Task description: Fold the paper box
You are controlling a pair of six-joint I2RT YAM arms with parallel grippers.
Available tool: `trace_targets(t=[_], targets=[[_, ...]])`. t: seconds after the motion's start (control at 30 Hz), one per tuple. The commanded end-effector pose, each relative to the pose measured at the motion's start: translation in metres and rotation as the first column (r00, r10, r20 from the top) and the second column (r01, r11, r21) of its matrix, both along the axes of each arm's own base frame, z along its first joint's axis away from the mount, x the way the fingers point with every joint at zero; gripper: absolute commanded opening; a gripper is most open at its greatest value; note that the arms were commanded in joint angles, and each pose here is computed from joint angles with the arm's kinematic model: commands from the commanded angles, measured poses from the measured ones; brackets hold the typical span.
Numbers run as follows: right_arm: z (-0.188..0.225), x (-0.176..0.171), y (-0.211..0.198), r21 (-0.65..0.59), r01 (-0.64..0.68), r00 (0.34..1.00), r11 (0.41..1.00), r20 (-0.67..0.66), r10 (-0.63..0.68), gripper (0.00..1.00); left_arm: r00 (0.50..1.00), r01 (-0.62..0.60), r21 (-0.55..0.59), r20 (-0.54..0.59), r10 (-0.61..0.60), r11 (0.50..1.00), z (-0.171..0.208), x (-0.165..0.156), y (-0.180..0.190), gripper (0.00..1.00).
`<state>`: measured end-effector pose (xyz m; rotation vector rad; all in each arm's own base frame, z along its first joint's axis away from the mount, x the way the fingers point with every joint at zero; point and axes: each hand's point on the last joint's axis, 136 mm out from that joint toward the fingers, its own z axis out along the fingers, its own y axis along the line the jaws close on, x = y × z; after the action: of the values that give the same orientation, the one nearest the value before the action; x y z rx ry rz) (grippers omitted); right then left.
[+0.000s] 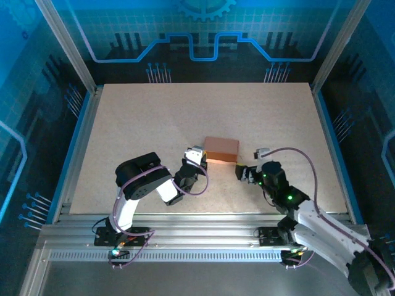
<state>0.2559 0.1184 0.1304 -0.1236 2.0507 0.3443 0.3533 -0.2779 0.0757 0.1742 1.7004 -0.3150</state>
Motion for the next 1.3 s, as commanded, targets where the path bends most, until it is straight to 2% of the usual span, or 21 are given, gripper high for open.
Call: trace_targets(t=[0.0,0.13,0.33,0.43,0.57,0.67,0.93,1.03,1.27], targets=[[0.004,-0.008,-0.010,-0.041,-0.040,0.999,0.998,0.008,0.040,0.90,1.000,0.005,0.017,-0.021,-0.005,1.000,-0.011,0.000,-0.004,0.00],[0.031,0.002,-0.017,0.014,-0.028,1.000,1.000,0.014,0.028,0.90,1.000,0.014,0.031,-0.017,-0.013,0.999,-0.010,-0.001,-0.004,0.00],[0.042,0.036,-0.009,0.103,0.029,0.988,0.994,-0.155,-0.013,0.90,1.000,0.016,0.067,-0.010,-0.015,0.998,-0.009,-0.005,0.002,0.00],[0.039,0.054,-0.003,0.153,0.099,0.963,0.983,-0.264,-0.056,0.89,1.000,0.021,0.083,-0.009,-0.020,0.996,-0.010,-0.006,0.002,0.00],[0.021,0.070,0.008,0.189,0.203,0.878,0.961,-0.469,-0.093,0.85,1.000,0.028,0.099,-0.010,-0.027,0.995,-0.013,-0.006,0.002,0.00],[0.006,0.079,0.021,0.213,0.229,0.816,0.950,-0.574,-0.068,0.83,0.999,0.034,0.114,-0.012,-0.032,0.993,-0.016,-0.007,0.001,0.00],[-0.036,0.086,0.046,0.259,0.245,0.687,0.934,-0.727,0.021,0.82,0.999,0.042,0.130,-0.023,-0.039,0.991,-0.023,-0.008,0.001,0.00],[-0.050,0.086,0.047,0.244,0.263,0.660,0.933,-0.752,0.011,0.80,0.999,0.046,0.132,-0.025,-0.043,0.990,-0.024,-0.009,0.001,0.04],[-0.063,0.087,0.042,0.225,0.303,0.648,0.926,-0.761,-0.027,0.77,0.996,0.087,0.128,-0.032,-0.083,0.988,-0.024,-0.012,-0.004,0.26]])
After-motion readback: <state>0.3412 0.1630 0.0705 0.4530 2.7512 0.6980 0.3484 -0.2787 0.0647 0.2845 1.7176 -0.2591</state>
